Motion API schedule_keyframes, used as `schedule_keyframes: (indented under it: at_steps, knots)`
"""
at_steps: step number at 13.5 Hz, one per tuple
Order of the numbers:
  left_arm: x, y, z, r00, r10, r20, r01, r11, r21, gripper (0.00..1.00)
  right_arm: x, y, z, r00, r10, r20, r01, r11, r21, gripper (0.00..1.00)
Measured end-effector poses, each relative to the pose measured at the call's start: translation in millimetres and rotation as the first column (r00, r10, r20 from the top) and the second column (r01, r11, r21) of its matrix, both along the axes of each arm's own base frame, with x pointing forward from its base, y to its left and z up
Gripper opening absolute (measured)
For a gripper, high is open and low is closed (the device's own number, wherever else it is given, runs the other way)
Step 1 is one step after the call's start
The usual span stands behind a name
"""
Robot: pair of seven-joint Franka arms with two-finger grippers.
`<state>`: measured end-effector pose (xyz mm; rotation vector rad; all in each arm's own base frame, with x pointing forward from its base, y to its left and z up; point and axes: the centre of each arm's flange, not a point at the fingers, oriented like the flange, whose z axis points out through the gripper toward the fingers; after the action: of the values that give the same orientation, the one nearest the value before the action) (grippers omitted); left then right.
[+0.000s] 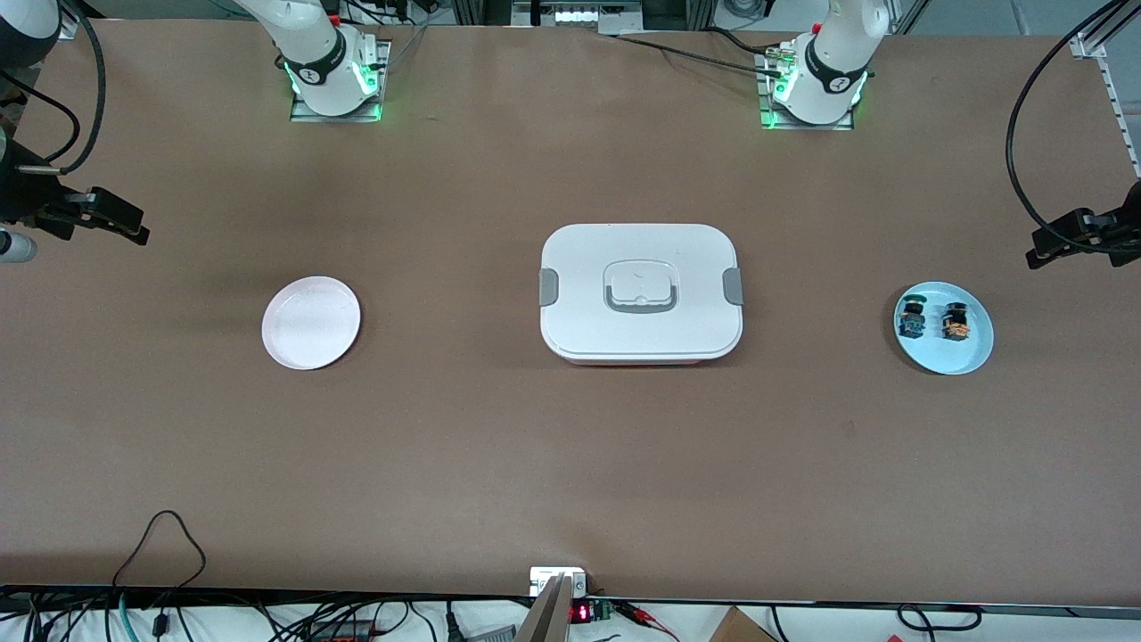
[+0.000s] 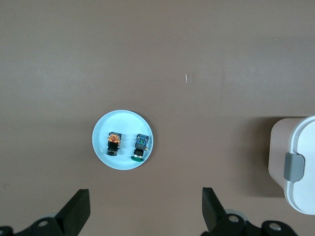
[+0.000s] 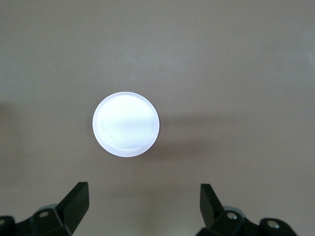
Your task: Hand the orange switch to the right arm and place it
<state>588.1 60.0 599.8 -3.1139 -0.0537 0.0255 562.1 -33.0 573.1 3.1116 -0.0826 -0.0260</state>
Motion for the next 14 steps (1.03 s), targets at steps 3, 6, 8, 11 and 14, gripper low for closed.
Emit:
schedule_keyframes:
  at_steps: [3,6,8,11,14]
  knots:
    - [-0.2,0.0,0.0,1.0,-0.003,-0.002,0.003,1.0,0.0,1.0,0.1,-0.1,-0.1,1.0,0.0,0.0,0.0,1.0,0.0,1.0]
    - [-0.7,2.1,-0.1,1.0,-0.001,-0.004,0.001,1.0,0.0,1.0,0.3,-0.5,-0.7,1.0,-0.001,-0.001,0.001,1.0,0.0,1.0]
    - [-5.5,13.9,-2.8,0.999,0.016,-0.035,-0.016,1.0,-0.003,1.0,0.4,-0.7,-0.9,1.0,-0.001,-0.001,0.001,1.0,0.0,1.0]
    - [-13.9,25.2,-10.7,0.994,0.029,-0.102,-0.03,0.999,-0.011,1.0,2.0,-0.6,-4.4,1.0,-0.001,-0.007,0.001,1.0,-0.001,1.0]
    - [-18.1,38.1,-40.6,0.982,-0.072,-0.173,0.065,0.997,-0.043,1.0,2.9,-0.6,-6.0,1.0,-0.001,-0.009,0.001,1.0,-0.001,1.0]
